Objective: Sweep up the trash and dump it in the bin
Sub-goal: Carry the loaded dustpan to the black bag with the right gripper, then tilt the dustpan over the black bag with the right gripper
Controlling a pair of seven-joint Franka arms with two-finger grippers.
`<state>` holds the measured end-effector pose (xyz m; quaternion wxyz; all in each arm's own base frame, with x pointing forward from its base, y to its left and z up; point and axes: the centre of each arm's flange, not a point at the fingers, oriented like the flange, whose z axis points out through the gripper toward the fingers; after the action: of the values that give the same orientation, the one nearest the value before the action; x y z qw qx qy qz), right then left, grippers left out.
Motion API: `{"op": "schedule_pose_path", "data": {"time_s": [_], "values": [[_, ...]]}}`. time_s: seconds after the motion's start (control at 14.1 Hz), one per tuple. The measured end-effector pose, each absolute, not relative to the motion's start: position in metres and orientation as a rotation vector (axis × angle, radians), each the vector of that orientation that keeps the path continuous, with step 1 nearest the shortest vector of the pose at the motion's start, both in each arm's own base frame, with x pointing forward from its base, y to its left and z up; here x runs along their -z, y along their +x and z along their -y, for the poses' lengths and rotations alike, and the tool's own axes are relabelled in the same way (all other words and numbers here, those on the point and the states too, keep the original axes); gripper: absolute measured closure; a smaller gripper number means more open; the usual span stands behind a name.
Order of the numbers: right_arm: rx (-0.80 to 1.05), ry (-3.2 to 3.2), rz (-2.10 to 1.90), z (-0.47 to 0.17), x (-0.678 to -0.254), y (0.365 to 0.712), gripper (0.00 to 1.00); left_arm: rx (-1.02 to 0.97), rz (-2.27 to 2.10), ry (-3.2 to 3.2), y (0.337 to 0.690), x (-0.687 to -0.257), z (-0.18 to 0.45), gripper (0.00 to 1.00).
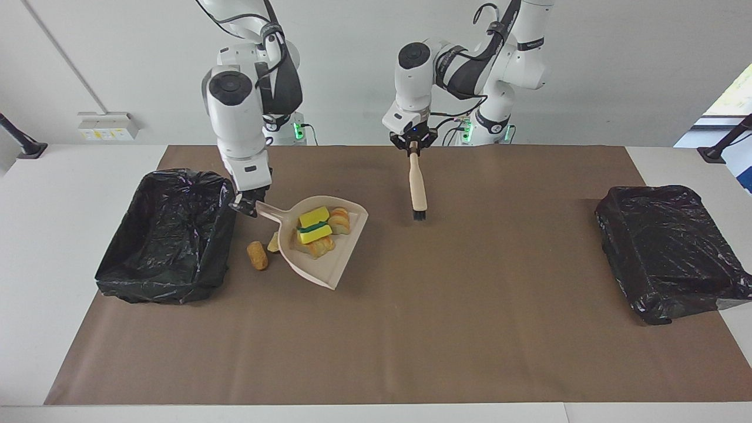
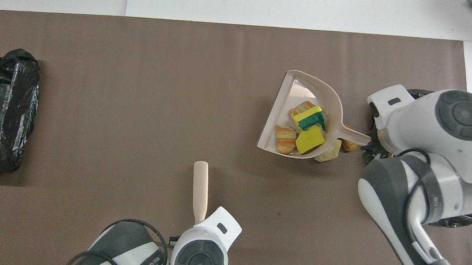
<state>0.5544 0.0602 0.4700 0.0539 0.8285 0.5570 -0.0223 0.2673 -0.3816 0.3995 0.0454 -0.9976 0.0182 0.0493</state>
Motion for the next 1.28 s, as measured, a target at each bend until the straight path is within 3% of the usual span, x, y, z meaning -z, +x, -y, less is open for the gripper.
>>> {"op": "schedule_pose_path", "data": {"time_s": [0.43,0.85,1.28], "values": [[0.047,2.565,-1.769,0.054,-0.494,0.542,0.68,-0.126,0.011,-3.081,0.193,-0.377,0.417,0.74],[0.050,2.632,-1.754,0.135,-0.513,0.523,0.68,-0.152,0.035,-3.078,0.191,-0.356,0.414,0.74],[0.043,2.665,-1.705,0.245,-0.526,0.482,0.68,-0.207,0.002,-3.086,0.193,-0.351,0.414,0.74]]}}
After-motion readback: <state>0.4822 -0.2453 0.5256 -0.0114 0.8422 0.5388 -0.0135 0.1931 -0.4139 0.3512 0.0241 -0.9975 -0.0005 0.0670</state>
